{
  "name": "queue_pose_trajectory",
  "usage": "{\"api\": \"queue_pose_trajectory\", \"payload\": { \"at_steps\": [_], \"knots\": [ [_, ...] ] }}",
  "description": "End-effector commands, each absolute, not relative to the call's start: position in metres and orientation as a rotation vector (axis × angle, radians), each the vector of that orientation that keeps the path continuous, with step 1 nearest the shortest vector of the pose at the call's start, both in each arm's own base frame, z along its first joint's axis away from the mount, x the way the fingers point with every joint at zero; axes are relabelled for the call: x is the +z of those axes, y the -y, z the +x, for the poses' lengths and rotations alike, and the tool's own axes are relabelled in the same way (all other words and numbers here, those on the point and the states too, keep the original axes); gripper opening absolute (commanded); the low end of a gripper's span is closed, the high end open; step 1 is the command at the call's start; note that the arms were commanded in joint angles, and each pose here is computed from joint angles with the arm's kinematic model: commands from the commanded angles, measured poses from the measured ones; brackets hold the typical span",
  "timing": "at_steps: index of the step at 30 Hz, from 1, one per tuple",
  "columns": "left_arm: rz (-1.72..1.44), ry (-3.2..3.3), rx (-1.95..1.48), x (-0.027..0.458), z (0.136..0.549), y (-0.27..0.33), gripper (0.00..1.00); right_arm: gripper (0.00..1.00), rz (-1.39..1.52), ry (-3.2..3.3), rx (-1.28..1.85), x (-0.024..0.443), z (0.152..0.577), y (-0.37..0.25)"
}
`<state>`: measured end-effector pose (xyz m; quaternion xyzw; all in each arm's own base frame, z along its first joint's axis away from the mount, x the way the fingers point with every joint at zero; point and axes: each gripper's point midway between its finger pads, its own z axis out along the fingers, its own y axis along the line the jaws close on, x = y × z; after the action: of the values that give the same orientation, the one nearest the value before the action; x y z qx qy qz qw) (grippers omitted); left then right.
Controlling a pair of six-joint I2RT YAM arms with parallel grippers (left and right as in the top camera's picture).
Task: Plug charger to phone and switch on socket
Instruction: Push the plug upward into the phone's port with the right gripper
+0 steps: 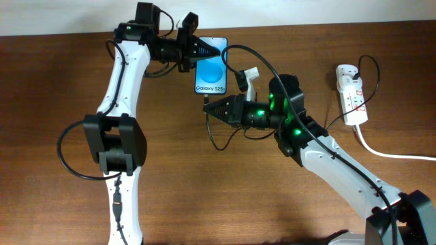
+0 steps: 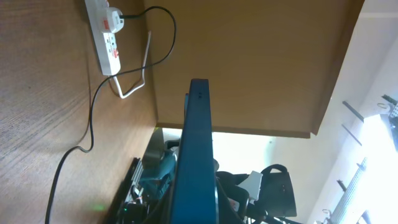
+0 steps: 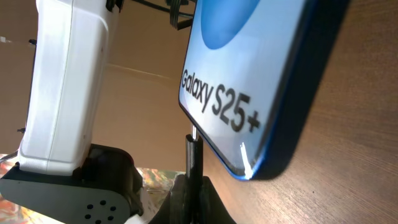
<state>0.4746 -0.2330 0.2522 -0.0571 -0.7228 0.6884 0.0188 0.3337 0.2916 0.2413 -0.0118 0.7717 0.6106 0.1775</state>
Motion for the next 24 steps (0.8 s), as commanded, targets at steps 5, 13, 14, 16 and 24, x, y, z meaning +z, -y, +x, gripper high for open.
{"api": "queue_pose_trajectory", "payload": {
  "at_steps": [5, 13, 14, 16, 24],
  "knots": [
    [-0.201, 2.188, 2.202, 0.2688, 0.4732, 0.2264, 0.00, 0.04, -0.001, -2.179, 1.714, 0.2390, 0.3408, -0.2861],
    [-0.200, 2.189, 2.201, 0.2687, 0.4732, 0.2264, 0.00, 0.04, 0.013, -2.176, 1.701, 0.2383, 0.3432, -0.2852],
    [-0.201, 2.190, 2.201, 0.2687, 0.4733, 0.2264, 0.00, 0.04, 0.014, -2.178, 1.701, 0.2378, 0.3432, -0.2854],
    [-0.209, 2.191, 2.204, 0.2688, 0.4734, 0.2270, 0.00, 0.04, 0.014, -2.180, 1.701, 0.2372, 0.3431, -0.2857],
    [-0.206, 2.192, 2.205, 0.2689, 0.4741, 0.2255, 0.00, 0.04, 0.031, -2.183, 1.689, 0.2346, 0.3461, -0.2839]
  ]
}}
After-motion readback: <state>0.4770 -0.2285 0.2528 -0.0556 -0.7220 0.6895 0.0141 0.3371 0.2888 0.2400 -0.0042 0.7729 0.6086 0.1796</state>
